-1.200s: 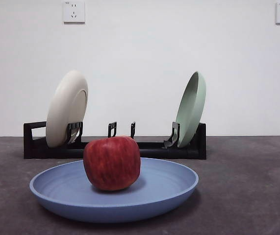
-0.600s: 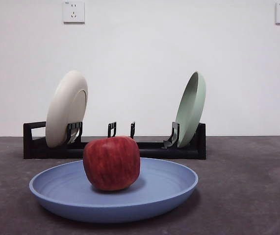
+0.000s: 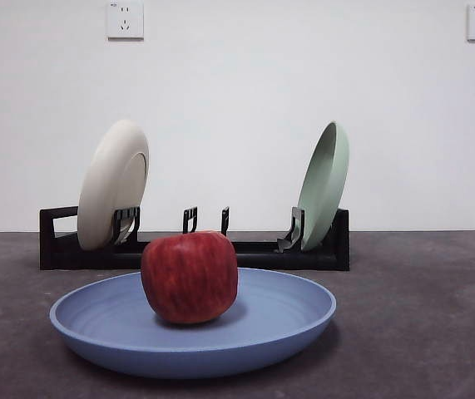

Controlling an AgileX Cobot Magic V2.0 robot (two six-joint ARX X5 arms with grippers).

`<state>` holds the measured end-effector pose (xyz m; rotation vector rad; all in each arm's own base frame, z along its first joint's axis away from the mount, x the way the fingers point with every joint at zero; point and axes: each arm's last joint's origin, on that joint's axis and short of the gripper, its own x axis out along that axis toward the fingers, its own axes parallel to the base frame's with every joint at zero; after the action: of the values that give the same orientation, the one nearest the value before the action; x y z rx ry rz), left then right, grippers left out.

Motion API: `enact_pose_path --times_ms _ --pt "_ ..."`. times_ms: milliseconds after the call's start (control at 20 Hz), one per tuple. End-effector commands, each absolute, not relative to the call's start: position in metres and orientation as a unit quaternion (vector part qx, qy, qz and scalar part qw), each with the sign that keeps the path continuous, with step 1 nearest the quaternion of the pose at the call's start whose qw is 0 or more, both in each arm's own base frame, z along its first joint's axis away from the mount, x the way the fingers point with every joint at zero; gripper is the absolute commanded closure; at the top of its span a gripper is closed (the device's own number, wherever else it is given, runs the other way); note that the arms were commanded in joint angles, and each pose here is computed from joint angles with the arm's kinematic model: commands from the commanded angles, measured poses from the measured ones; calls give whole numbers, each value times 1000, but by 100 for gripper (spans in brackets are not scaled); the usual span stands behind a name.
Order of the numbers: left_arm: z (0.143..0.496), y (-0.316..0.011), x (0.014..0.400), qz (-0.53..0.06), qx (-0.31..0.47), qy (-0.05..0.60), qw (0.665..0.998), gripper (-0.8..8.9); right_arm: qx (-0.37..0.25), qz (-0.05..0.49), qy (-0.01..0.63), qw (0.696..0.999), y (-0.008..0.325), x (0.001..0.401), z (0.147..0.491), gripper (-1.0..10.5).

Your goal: Take the blue plate from the plate rack,put the plate on the table,take the apple from the table,put the apple in the plate

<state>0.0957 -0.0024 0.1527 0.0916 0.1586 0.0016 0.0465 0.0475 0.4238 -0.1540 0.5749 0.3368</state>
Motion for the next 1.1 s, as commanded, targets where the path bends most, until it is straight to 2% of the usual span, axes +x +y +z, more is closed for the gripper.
enact_pose_path --times_ms 50,350,1100 --pt "150 -2 96 -5 41 79 996 817 -78 162 288 941 46 46 423 946" --pt "150 -2 96 -27 33 81 996 817 -78 162 288 941 46 46 423 946" --pt "149 -1 96 -19 34 83 996 817 -78 162 288 941 46 46 423 946"
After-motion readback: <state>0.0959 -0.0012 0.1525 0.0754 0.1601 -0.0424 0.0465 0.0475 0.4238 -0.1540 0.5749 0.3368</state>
